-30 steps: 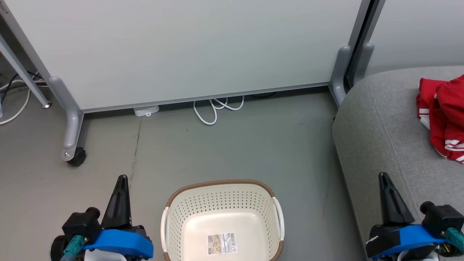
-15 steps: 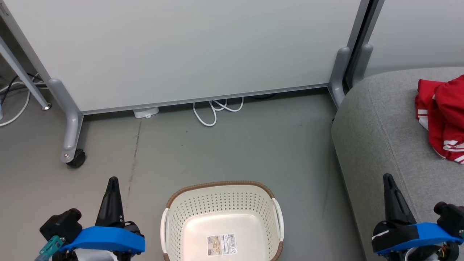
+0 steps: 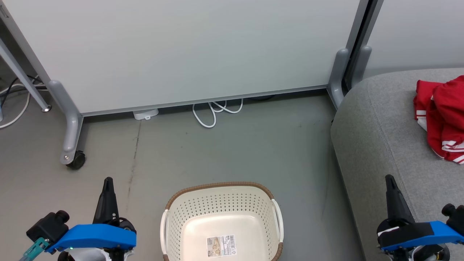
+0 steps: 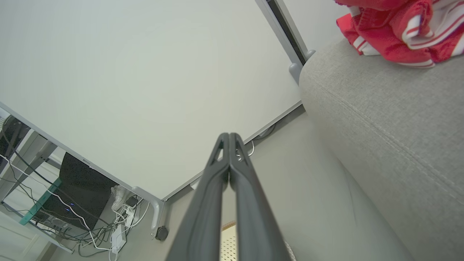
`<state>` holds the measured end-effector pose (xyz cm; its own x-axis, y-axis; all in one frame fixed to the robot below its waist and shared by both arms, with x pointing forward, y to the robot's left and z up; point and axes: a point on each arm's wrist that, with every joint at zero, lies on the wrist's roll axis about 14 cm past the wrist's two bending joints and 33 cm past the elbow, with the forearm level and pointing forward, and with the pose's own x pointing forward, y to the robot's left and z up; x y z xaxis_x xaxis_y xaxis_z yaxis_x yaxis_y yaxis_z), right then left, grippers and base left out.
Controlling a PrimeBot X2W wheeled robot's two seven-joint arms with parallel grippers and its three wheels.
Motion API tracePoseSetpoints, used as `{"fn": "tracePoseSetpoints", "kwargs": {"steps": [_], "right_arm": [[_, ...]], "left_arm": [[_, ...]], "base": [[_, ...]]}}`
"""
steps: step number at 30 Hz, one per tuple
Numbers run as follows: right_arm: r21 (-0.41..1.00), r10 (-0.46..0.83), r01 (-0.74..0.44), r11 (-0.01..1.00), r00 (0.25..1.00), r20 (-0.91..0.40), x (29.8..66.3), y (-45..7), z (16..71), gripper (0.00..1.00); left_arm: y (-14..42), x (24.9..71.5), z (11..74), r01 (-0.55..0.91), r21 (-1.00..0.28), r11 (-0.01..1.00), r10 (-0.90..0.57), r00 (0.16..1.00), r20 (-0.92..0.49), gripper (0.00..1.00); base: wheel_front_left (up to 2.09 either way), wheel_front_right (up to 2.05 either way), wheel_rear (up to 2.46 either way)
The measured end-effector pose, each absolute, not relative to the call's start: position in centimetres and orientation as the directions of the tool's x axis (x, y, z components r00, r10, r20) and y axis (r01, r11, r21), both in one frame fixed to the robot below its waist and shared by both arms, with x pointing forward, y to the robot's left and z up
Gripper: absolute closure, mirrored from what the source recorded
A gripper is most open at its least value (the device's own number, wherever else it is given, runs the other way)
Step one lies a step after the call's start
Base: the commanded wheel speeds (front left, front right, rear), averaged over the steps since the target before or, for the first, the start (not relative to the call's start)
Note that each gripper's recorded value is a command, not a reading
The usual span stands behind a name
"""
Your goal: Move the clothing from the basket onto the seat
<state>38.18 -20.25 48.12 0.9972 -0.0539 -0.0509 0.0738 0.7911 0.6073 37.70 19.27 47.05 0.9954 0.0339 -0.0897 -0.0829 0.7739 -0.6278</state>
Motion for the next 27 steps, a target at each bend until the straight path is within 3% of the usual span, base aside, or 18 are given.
{"fn": "tracePoseSetpoints", "kwargs": {"steps": [27], "right_arm": [[0.84,-0.049,0.087,0.536,0.996,-0.072,38.37,-20.35,48.35,1.0]], "left_arm": [[19.75,38.04,47.6,-0.104,-0.847,0.522,0.036,0.994,-0.1,1.0]], "base": [[0.0,0.0,0.0]]}}
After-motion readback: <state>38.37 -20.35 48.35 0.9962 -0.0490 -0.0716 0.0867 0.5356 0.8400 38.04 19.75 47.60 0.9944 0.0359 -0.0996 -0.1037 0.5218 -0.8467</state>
